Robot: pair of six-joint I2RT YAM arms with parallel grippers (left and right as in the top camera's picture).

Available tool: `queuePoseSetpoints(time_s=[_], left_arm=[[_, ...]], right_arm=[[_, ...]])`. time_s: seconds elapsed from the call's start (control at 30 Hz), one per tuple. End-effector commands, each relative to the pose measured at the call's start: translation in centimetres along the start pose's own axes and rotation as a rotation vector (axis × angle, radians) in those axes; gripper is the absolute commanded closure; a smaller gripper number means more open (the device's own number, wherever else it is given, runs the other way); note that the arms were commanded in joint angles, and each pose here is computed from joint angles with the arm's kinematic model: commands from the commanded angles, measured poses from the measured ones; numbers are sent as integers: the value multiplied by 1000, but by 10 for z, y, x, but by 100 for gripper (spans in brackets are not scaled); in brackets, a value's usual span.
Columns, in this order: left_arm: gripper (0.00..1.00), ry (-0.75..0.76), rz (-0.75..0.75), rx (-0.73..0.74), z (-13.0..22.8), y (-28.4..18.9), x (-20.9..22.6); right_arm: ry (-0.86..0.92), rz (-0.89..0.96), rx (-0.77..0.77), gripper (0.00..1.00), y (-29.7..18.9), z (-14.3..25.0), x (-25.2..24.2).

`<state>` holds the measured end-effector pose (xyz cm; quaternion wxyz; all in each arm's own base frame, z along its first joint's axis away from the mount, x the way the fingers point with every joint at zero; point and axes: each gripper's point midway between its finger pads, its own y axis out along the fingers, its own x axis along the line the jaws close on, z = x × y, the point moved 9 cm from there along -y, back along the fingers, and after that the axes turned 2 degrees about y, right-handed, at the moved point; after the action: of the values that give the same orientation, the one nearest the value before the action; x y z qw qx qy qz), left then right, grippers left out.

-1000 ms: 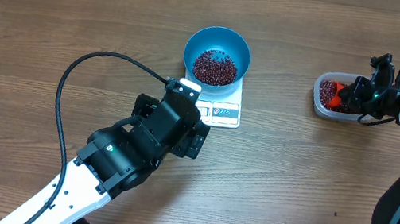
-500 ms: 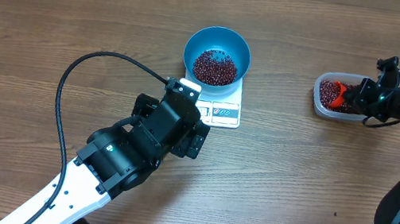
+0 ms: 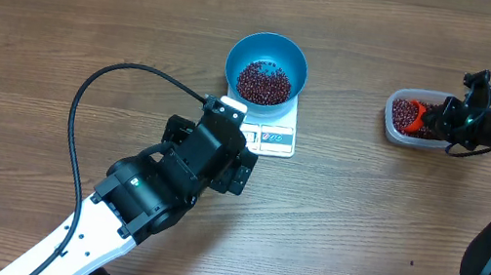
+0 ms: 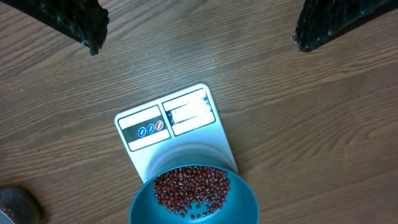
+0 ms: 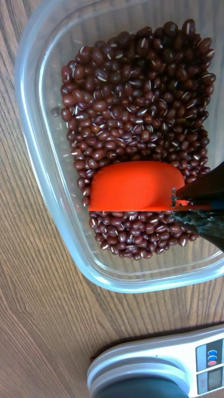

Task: Scoop item into bowl and weigh 150g on scale
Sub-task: 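Tilt the red cup upright and lift it out of the tub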

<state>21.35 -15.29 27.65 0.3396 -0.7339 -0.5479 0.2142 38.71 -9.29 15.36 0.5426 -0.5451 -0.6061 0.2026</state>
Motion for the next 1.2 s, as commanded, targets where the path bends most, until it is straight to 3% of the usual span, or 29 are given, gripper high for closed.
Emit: queuePoseSetpoints(time_s=[0.0,0.53,1.17], left_arm=[[1,3,-12,7,1,3,3],[1,3,-12,7,1,3,3],[1,3,-12,7,1,3,3]], right_arm=[[48,70,88,96,28,13,-21],[65,55,115,96,40,17,-26],[143,-181,78,96,25,12,-33]])
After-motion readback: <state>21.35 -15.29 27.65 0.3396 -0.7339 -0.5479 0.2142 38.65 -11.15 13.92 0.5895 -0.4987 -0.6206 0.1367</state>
